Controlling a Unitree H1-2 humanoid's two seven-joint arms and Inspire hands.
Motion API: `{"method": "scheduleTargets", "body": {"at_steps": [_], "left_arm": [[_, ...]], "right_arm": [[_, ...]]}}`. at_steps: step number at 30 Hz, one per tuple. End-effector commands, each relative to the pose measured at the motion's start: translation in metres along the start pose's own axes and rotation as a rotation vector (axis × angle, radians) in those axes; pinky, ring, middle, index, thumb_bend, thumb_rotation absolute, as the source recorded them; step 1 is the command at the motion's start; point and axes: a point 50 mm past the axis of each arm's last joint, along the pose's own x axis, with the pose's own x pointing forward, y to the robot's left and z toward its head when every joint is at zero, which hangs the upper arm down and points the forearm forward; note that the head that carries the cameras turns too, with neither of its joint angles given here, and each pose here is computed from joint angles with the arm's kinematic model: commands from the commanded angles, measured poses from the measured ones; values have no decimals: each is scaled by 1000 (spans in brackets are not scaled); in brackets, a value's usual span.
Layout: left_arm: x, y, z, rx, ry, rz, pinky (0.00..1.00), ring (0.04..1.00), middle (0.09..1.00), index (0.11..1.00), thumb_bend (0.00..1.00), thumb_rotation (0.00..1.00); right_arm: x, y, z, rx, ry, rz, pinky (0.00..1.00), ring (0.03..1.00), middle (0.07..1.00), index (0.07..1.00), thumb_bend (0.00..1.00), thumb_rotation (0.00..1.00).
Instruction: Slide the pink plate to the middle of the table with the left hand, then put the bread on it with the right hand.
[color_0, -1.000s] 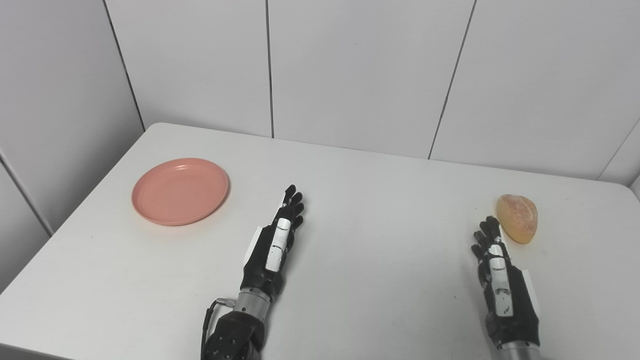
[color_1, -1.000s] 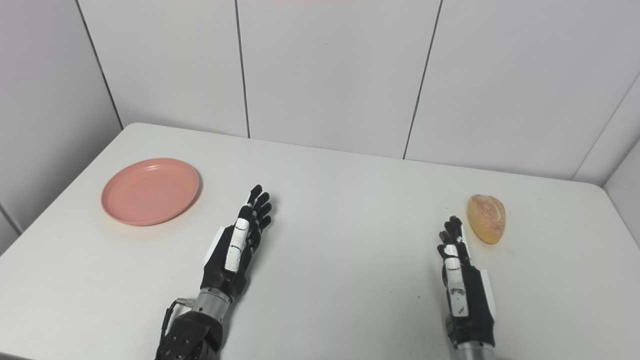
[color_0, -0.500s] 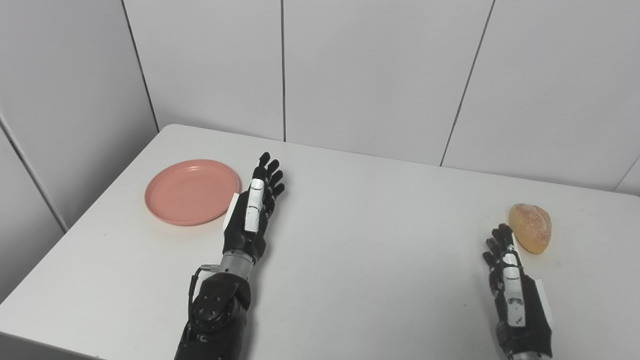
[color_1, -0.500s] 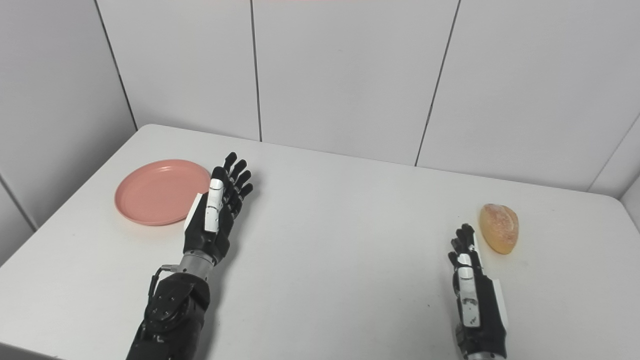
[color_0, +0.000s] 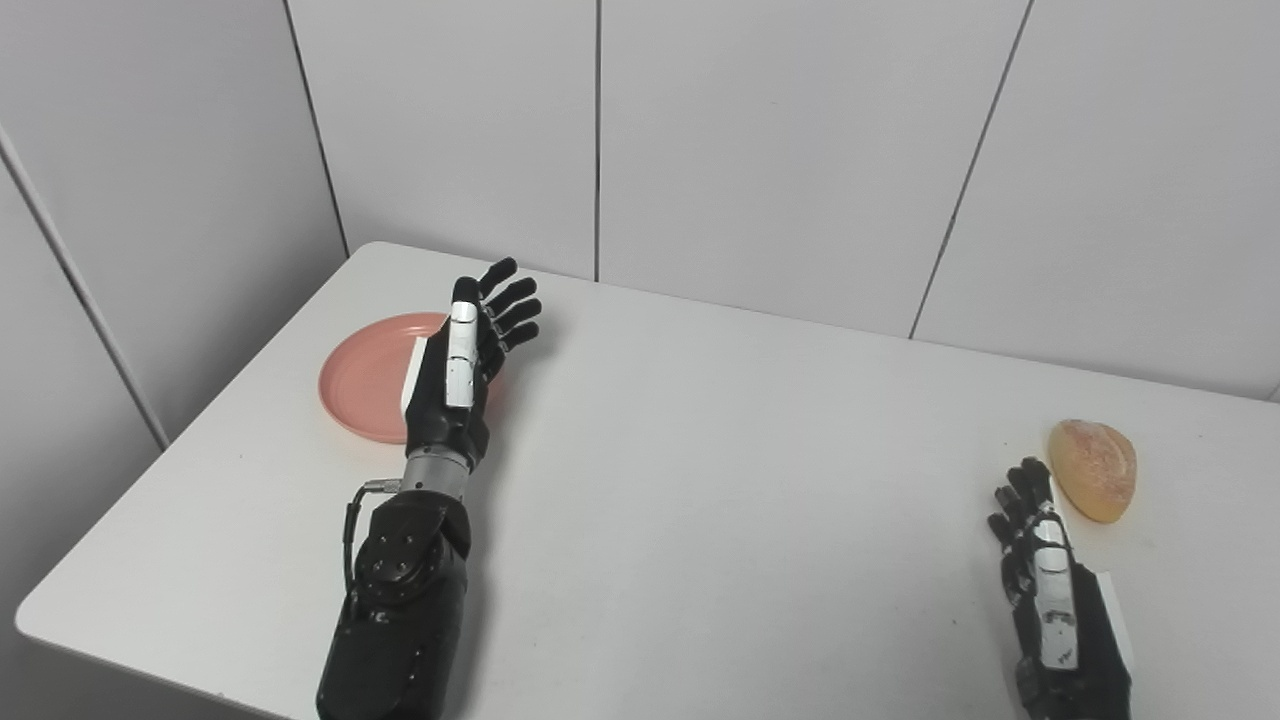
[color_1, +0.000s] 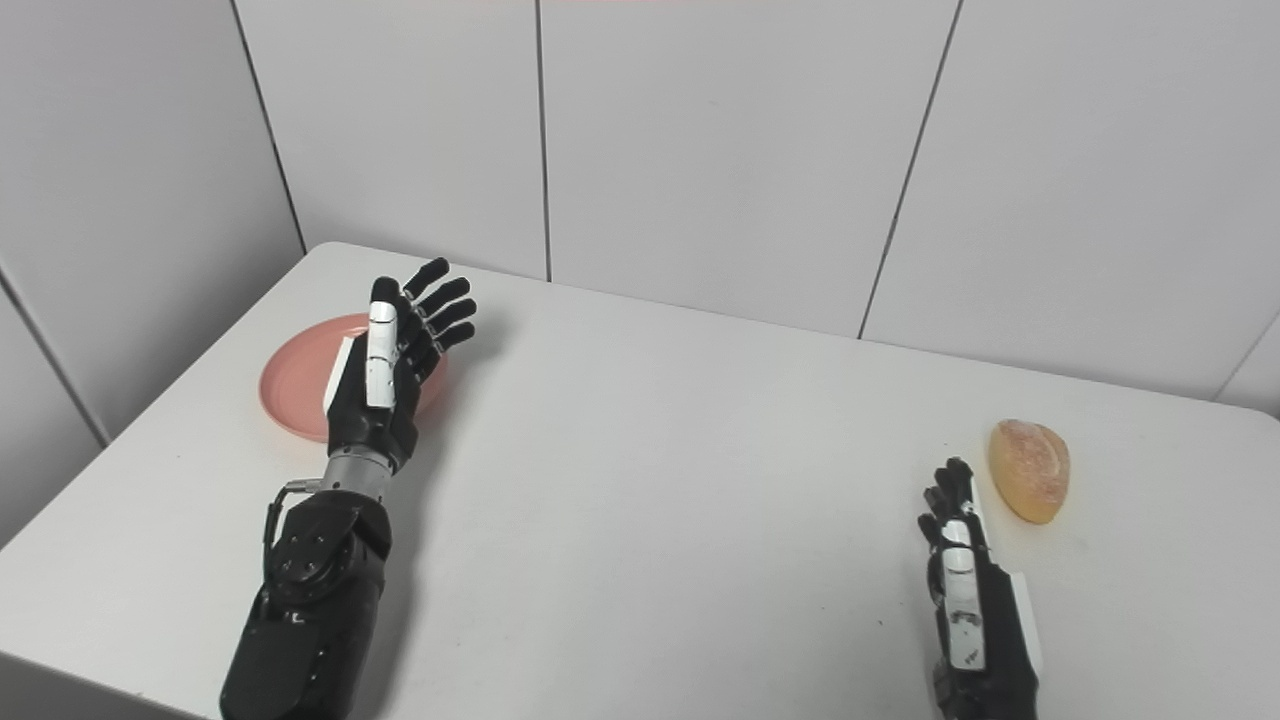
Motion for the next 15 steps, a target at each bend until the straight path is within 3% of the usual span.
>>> {"method": "scheduleTargets", "body": {"at_steps": [1, 7, 15], "left_arm": [[20, 3, 28, 26, -128, 19, 760, 775, 779, 786, 780, 1000], [31, 22, 36, 34, -161, 111, 645, 684, 693, 692, 785, 1000], [47, 61, 45, 92, -167, 189, 658, 696, 704, 697, 799, 1000]], "right_arm": [[-17, -11, -13, -4, 23, -15, 1000, 1000, 1000, 1000, 627, 995], [-19, -12, -14, 2, 24, -15, 1000, 1000, 1000, 1000, 626, 998], [-27, -14, -12, -10, 21, -12, 1000, 994, 1000, 1000, 585, 1000]]}}
